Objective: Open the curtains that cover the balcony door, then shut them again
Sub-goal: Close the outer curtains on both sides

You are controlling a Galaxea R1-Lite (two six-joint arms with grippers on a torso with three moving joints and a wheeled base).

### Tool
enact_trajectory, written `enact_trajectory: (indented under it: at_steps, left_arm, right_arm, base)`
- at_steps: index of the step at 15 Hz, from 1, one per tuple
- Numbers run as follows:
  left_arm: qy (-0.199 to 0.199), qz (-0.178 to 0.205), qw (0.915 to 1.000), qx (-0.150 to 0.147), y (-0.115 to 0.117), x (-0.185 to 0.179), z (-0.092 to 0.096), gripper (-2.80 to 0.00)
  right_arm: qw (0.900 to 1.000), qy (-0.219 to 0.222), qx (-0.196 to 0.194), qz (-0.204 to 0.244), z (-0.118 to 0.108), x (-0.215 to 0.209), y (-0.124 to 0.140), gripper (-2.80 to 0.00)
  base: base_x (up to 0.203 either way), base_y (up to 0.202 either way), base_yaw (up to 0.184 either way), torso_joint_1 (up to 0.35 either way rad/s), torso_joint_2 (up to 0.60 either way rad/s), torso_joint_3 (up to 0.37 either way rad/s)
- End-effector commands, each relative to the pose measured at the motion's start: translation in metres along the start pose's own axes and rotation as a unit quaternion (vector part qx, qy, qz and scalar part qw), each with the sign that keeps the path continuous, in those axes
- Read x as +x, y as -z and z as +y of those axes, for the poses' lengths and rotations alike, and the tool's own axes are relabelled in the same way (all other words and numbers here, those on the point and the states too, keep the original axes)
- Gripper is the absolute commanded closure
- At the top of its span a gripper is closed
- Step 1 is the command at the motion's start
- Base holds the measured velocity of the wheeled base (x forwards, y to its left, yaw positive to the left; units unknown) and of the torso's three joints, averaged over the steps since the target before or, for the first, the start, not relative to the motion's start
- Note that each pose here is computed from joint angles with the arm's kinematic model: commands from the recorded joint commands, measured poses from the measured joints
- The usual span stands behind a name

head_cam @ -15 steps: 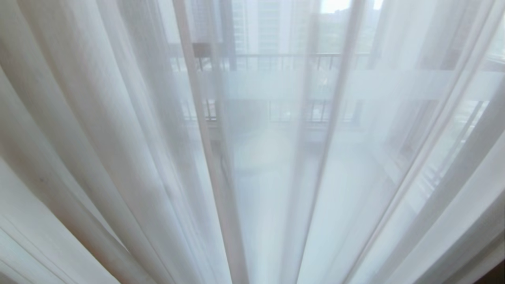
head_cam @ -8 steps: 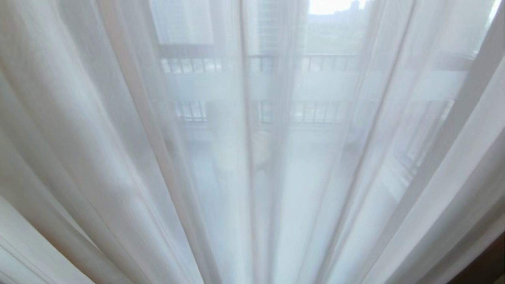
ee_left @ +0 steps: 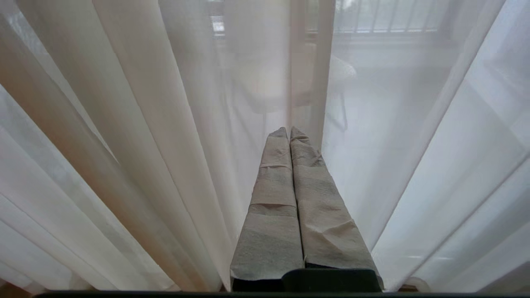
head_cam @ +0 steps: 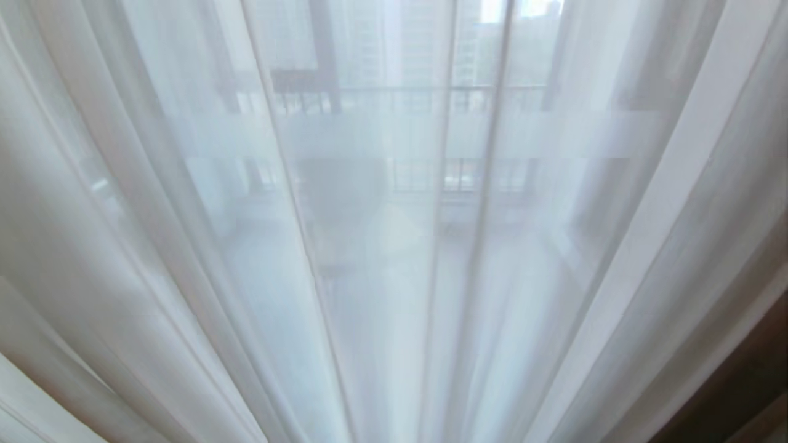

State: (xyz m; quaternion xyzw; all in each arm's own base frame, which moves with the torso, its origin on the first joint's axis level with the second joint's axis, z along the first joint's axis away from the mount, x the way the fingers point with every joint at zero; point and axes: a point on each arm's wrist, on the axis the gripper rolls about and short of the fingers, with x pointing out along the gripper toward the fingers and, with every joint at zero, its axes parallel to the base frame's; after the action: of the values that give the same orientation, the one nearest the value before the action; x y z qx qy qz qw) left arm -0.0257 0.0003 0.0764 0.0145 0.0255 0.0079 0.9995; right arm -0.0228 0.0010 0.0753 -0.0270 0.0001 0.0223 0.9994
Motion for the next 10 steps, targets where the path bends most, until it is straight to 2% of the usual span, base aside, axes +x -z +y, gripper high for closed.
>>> enact_trajectory:
  at_steps: [1, 10]
  left_arm:
    - [0.0, 0.0, 1.0, 0.0, 0.0, 0.0, 0.0, 0.0]
    - [0.0, 0.0, 1.0, 0.001, 0.0, 0.0, 0.0, 0.0]
  right_arm:
    - [1.0, -0.001, -0.001, 0.0, 0.0, 0.0, 0.0, 0.0]
    - [1.0, -0.001, -0.001, 0.0, 0.0, 0.0, 0.0, 0.0]
  base:
    - [0.0, -0.195, 0.002, 0.001, 0.0, 0.002]
    - [0.0, -0.191, 0.001, 0.003, 0.0, 0.001]
